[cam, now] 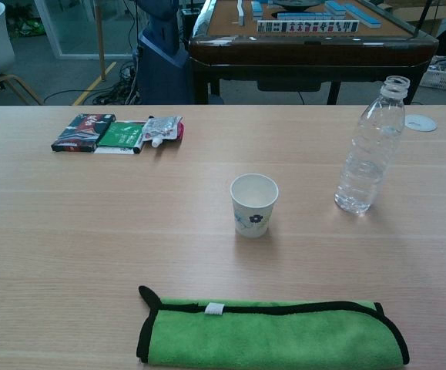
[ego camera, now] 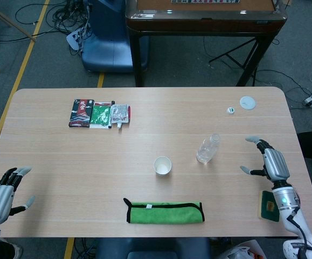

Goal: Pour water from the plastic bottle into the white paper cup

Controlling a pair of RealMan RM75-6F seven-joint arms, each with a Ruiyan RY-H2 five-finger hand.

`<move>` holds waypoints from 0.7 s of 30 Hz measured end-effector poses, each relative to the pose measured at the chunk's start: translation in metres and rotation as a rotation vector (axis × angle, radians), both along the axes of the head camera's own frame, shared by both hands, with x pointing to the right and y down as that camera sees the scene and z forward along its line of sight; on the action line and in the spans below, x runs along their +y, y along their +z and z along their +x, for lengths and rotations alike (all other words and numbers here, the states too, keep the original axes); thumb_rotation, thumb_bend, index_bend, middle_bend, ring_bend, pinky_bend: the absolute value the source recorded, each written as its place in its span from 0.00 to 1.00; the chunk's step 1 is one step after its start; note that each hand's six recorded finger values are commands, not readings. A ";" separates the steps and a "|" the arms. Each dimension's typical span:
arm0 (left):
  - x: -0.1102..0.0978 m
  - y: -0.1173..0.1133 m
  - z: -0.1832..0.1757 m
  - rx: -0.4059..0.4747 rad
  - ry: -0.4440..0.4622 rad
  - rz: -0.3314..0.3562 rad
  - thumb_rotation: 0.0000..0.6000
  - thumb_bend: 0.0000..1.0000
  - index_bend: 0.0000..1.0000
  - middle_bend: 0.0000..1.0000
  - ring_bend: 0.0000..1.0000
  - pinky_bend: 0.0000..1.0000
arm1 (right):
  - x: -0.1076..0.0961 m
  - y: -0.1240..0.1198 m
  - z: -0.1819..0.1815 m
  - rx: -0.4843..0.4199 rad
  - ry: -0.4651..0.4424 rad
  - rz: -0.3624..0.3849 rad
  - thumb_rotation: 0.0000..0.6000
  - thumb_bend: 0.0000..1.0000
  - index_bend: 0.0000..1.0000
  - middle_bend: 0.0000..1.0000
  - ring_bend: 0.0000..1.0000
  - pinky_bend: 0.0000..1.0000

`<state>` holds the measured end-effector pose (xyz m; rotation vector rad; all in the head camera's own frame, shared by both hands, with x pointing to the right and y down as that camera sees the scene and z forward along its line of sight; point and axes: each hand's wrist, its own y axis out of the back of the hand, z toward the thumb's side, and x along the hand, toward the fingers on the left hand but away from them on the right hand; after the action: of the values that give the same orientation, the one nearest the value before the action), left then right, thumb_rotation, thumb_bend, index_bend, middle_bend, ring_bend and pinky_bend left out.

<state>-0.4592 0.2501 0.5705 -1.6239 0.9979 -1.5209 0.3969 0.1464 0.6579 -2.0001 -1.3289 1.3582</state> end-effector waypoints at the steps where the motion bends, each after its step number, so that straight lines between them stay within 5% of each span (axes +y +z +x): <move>1: 0.000 0.000 0.000 0.000 -0.001 0.000 1.00 0.22 0.17 0.20 0.13 0.44 | -0.001 0.002 -0.001 -0.007 0.004 -0.008 1.00 0.00 0.14 0.15 0.14 0.27; 21: 0.001 0.000 -0.002 0.005 -0.008 -0.005 1.00 0.22 0.17 0.21 0.14 0.44 | -0.027 0.051 -0.032 -0.112 0.023 -0.082 1.00 0.00 0.12 0.14 0.14 0.23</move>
<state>-0.4609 0.2507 0.5702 -1.6299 1.0052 -1.5263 0.3649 0.1193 0.7090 -2.1501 -1.3687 1.3494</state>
